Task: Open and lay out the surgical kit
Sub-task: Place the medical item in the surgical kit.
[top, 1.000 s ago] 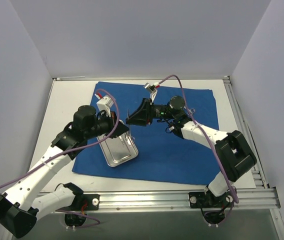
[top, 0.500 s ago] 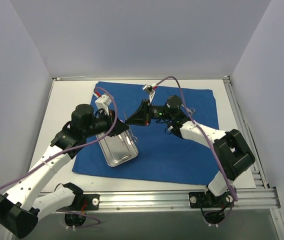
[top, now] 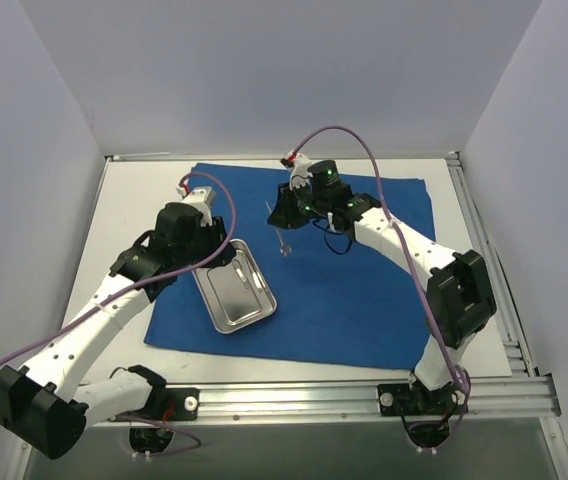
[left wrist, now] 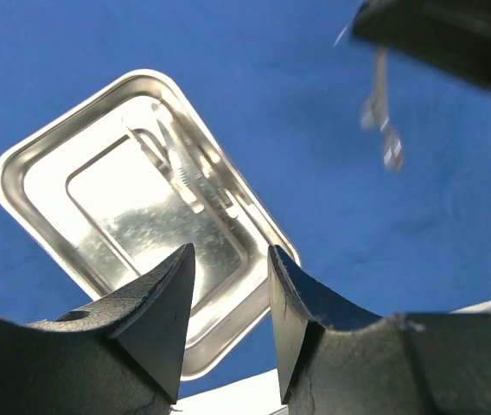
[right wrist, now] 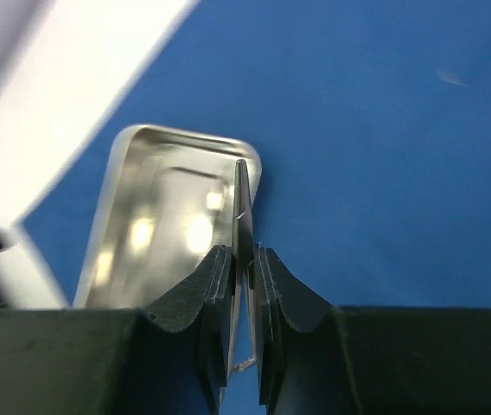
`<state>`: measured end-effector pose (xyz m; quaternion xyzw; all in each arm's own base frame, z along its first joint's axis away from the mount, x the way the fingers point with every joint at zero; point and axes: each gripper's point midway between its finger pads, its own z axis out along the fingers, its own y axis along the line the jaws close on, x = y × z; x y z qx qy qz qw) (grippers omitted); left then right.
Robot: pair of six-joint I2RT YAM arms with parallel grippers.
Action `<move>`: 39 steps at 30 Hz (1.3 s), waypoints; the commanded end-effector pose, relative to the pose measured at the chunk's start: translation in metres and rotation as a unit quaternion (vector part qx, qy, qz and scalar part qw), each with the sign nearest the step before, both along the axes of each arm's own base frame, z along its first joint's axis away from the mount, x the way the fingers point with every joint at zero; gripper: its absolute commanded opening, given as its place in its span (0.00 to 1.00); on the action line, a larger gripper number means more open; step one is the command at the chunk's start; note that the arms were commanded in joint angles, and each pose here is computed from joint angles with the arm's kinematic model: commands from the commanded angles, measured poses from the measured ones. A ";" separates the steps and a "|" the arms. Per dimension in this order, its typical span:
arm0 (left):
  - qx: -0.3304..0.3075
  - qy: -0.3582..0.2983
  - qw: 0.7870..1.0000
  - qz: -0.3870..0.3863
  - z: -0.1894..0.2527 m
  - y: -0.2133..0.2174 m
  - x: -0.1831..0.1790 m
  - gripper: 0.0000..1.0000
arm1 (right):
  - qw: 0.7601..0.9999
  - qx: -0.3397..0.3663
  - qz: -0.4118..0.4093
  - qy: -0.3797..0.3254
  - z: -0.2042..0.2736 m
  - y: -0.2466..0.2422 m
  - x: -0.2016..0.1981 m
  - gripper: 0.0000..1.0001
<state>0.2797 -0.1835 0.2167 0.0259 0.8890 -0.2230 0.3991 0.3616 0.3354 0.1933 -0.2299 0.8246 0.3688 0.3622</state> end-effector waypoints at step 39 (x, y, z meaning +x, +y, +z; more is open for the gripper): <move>0.074 0.015 0.997 -0.026 -0.023 0.007 0.013 0.48 | 0.805 -0.574 -0.147 -0.022 -0.160 -0.219 0.147 0.00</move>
